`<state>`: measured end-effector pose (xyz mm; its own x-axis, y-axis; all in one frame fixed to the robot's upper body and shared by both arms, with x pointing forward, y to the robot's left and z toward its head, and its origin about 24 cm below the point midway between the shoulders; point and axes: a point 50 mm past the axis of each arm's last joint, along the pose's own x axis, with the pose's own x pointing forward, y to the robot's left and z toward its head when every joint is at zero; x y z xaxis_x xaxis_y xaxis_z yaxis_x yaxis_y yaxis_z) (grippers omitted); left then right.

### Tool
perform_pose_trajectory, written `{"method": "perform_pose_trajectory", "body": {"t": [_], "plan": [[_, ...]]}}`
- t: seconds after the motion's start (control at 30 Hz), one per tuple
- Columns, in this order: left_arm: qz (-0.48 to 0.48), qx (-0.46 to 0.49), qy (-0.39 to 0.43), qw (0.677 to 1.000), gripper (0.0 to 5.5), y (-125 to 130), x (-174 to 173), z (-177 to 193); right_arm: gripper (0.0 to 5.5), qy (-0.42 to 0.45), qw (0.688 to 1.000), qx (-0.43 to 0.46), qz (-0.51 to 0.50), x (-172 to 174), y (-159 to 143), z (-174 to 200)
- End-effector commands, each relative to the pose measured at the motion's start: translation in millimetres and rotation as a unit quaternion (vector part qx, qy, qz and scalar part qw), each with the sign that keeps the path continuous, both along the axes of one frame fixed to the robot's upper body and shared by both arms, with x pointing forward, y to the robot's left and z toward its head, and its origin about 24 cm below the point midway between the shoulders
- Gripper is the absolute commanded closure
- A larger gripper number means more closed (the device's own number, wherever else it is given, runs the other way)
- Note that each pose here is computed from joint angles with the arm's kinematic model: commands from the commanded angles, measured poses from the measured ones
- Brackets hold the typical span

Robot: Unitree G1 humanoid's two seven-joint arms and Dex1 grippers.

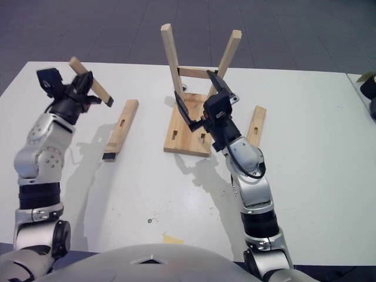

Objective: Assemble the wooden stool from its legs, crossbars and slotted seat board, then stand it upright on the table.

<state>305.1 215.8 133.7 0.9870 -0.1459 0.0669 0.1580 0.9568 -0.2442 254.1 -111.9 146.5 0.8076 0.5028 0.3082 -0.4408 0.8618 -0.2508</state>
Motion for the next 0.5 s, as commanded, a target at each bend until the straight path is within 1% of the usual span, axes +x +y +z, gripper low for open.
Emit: {"method": "perform_pose_trajectory", "body": {"t": [0.03,0.27,0.5], "plan": [[-0.005,-0.005,0.004,1.0,5.08,-1.4,2.6,-6.6,0.12,0.005,1.0,0.004,-0.014,2.3,-3.4,-2.5],[-0.002,0.014,0.034,0.999,5.08,7.1,3.0,-25.7,0.1,0.006,1.0,0.004,-0.023,2.6,-5.2,-3.5],[-0.006,0.003,0.05,0.999,5.08,0.8,3.9,-40.3,0.1,0.005,1.0,0.0,-0.023,2.8,-5.1,-3.4]]}}
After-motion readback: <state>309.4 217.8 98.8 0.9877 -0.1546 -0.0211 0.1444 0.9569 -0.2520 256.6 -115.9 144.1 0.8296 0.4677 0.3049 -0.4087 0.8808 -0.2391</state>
